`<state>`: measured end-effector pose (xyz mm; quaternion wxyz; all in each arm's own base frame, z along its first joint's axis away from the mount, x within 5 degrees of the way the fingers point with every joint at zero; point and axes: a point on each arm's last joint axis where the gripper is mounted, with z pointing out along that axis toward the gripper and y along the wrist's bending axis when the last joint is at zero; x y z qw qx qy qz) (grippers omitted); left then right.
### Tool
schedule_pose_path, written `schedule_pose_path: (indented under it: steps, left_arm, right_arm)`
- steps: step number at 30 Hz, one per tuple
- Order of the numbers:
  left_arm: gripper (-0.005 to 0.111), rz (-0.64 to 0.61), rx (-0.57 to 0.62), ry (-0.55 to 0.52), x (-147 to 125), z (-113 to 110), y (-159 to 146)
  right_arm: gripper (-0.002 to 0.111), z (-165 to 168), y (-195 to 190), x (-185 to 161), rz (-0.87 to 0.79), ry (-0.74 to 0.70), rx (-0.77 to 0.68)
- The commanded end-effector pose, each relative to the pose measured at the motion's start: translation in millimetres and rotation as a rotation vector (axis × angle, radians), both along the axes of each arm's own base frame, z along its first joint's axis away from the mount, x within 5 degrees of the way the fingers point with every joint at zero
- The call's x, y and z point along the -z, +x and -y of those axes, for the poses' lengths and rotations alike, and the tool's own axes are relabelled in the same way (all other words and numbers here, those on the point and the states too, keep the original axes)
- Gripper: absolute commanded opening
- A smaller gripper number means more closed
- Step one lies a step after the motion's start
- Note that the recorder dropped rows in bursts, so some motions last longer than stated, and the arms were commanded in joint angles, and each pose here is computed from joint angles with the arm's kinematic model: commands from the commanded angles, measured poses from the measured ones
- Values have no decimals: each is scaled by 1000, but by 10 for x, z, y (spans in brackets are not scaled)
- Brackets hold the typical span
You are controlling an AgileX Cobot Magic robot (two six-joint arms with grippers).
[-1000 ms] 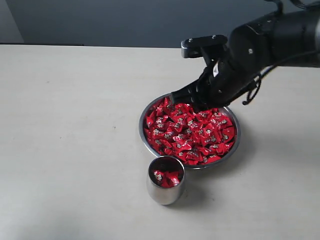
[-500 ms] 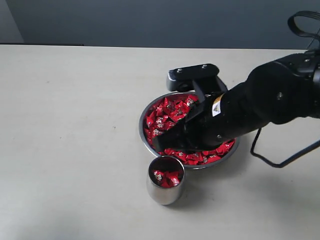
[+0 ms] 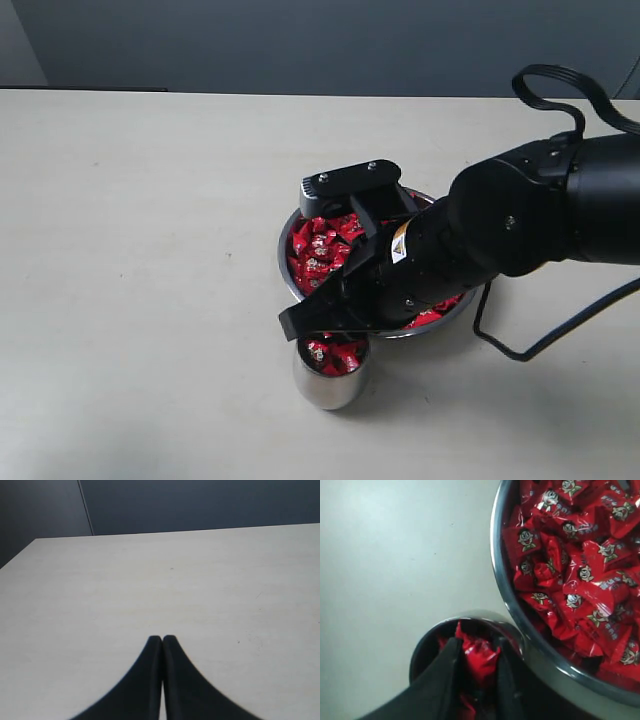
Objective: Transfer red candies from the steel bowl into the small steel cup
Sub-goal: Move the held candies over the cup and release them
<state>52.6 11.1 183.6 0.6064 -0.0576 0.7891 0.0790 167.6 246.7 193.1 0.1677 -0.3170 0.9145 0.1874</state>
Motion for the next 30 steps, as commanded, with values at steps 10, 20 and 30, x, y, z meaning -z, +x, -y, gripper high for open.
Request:
schedule_pose_path:
  steps: [10, 20, 30]
  left_arm:
    - [0, 8, 6, 2, 6, 3, 1]
    - [0, 8, 6, 2, 6, 3, 1]
    - [0, 8, 6, 2, 6, 3, 1]
  right_arm:
    - [22, 8, -9, 1, 20, -16, -56]
    - [34, 8, -9, 1, 21, -17, -58]
    - [34, 27, -44, -38, -15, -36, -67]
